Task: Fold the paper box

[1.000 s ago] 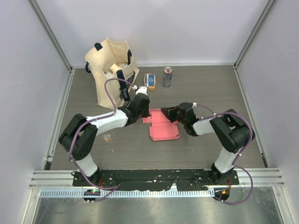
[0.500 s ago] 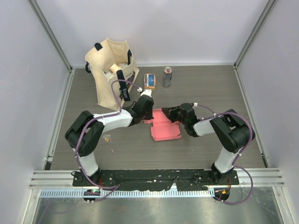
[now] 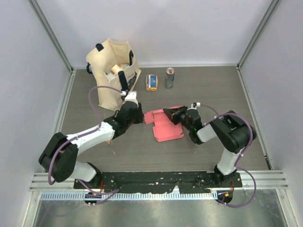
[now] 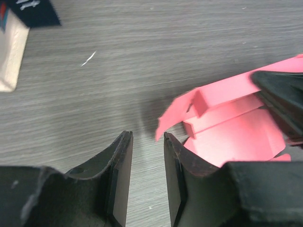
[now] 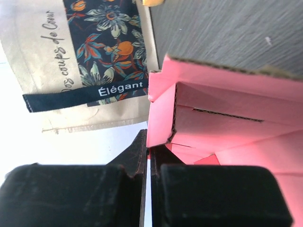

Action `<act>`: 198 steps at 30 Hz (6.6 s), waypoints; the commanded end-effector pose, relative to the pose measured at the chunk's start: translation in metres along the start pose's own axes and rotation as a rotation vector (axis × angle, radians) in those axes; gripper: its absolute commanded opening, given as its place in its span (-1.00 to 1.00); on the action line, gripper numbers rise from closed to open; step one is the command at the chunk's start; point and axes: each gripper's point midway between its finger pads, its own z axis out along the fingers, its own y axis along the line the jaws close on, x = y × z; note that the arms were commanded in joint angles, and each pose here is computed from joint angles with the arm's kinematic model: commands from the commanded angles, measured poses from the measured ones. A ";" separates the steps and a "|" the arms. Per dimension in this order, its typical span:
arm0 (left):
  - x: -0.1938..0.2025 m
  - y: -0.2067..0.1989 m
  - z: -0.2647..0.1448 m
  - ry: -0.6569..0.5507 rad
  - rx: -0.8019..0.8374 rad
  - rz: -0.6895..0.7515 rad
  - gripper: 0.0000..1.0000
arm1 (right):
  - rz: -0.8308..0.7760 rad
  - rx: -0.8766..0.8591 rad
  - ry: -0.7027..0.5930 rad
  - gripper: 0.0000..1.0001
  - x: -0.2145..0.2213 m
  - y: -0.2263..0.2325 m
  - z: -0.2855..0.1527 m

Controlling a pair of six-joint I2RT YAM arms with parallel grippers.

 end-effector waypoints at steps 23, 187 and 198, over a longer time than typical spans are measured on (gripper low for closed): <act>0.023 -0.047 0.031 0.027 0.344 -0.035 -0.48 | -0.134 -0.182 -0.007 -0.97 0.001 -0.010 -0.022; 0.020 -0.074 0.064 -0.052 0.249 0.276 -0.24 | -0.134 -0.288 -0.031 -0.97 -0.001 0.033 -0.019; 0.024 -0.056 0.061 -0.136 0.138 0.291 -0.46 | -0.153 -0.303 -0.032 -0.96 0.009 0.025 -0.029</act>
